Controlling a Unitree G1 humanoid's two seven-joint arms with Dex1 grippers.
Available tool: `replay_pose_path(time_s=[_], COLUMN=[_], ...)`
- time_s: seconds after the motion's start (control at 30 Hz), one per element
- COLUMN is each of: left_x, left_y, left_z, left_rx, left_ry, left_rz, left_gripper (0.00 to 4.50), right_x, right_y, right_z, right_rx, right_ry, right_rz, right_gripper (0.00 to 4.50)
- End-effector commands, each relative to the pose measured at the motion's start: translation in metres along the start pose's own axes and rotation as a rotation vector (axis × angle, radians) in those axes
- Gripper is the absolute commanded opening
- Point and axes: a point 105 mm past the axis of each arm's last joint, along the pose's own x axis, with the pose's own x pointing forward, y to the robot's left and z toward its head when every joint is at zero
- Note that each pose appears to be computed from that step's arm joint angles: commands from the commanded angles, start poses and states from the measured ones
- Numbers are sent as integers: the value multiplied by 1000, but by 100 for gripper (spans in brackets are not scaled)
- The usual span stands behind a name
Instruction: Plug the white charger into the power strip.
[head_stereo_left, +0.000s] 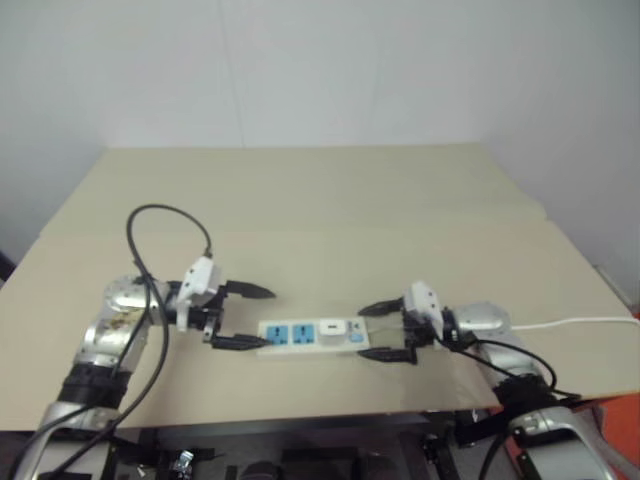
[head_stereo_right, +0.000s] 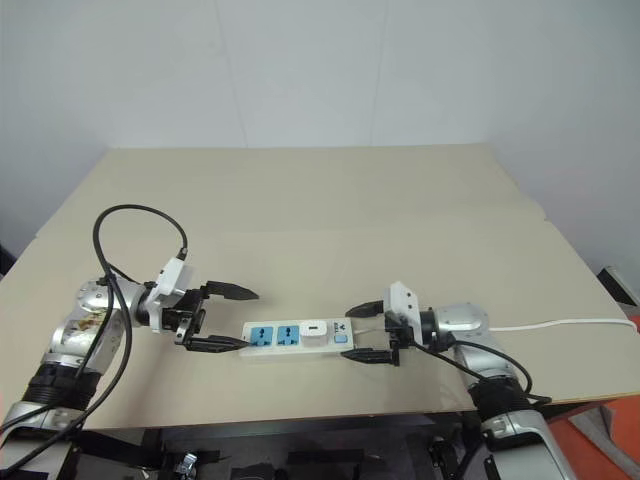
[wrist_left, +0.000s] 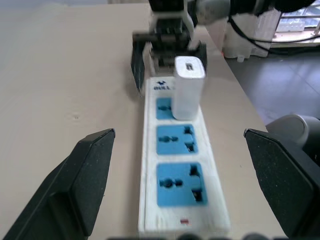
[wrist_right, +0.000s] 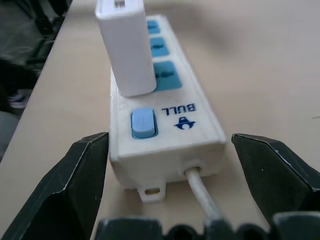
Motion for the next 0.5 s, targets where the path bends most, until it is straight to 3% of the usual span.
replay_pose_path(time_s=[0.03, 0.3, 0.5], left_x=[-16, -47, -51], left_y=[7, 6, -4], left_z=[15, 10, 14], left_rx=[54, 70, 41], left_ry=[30, 238, 231], left_rz=[40, 91, 79], left_gripper=[450, 450, 450], right_x=[-18, -52, -58], right_y=[-1, 10, 16], right_z=[22, 38, 38], right_rx=[-52, -44, -14], right_ry=[-47, -47, -50], right_rz=[-43, -135, -160], right_gripper=[447, 447, 447])
